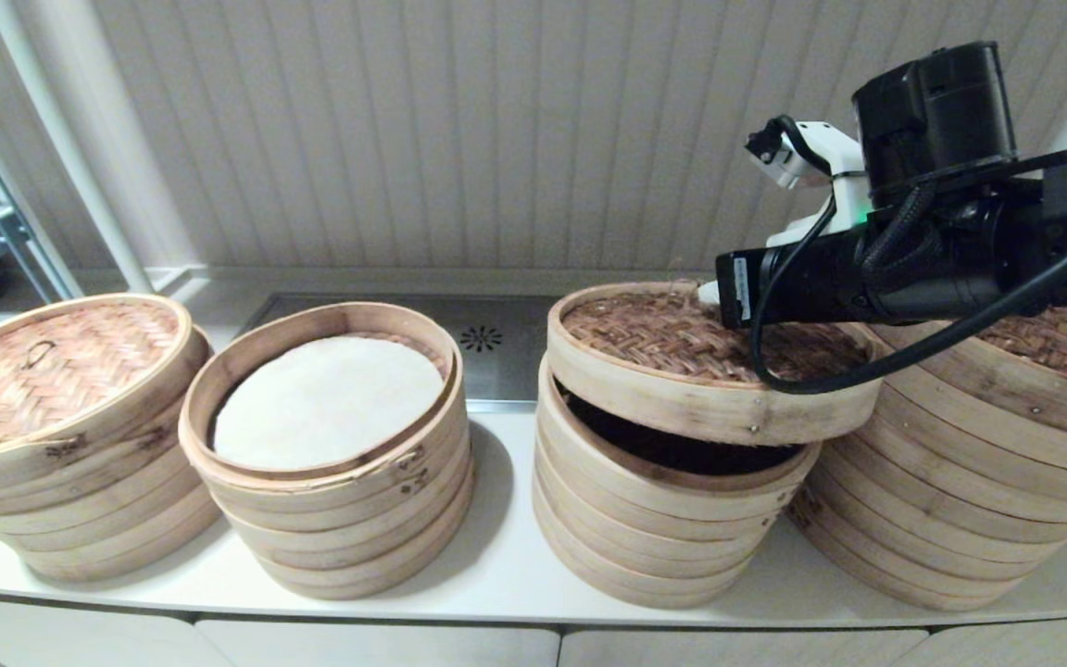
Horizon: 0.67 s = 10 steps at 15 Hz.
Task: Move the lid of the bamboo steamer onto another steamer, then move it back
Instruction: Put the steamer
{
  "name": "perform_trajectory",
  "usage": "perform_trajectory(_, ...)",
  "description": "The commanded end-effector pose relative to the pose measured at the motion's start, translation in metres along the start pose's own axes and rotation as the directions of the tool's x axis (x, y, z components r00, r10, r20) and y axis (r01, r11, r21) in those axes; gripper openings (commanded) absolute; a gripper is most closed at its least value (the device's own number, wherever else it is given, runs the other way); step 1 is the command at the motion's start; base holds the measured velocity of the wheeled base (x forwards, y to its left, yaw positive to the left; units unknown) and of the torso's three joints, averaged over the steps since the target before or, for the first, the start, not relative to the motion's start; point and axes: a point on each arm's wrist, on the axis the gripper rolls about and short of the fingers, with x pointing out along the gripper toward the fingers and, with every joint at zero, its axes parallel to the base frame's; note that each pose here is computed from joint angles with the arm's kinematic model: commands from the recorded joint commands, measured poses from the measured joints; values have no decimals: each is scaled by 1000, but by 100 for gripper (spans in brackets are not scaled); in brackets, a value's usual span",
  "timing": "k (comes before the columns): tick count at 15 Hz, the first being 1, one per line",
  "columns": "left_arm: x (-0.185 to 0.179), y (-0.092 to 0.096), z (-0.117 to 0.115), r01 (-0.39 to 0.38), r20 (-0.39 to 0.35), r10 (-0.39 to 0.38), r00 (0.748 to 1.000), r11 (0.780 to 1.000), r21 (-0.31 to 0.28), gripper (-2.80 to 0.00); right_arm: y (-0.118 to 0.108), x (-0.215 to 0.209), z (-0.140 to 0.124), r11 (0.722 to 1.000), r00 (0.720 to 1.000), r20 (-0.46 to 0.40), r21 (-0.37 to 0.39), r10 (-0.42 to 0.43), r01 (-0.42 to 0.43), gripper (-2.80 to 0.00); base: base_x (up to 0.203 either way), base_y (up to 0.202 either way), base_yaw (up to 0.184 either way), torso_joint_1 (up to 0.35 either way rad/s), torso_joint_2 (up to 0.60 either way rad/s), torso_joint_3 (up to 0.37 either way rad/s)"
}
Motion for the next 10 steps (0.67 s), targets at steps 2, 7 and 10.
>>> perform_trajectory(2,2,0,-8,2,-30,-2,1000,1000,1,-280,-1,-5,3,1000,1000,19,2,-14,14,-280,0,0,0,0,0,0)
perform_trajectory(7,2,0,-8,2,-30,-2,1000,1000,1,-280,-9,-27,21,999,994,103,0,-41,41,-280,0,0,0,0,0,0)
perform_trajectory(10,2,0,-8,2,-31,-2,1000,1000,2,-280,-19,-38,31,997,986,150,13,-71,70,-280,0,0,0,0,0,0)
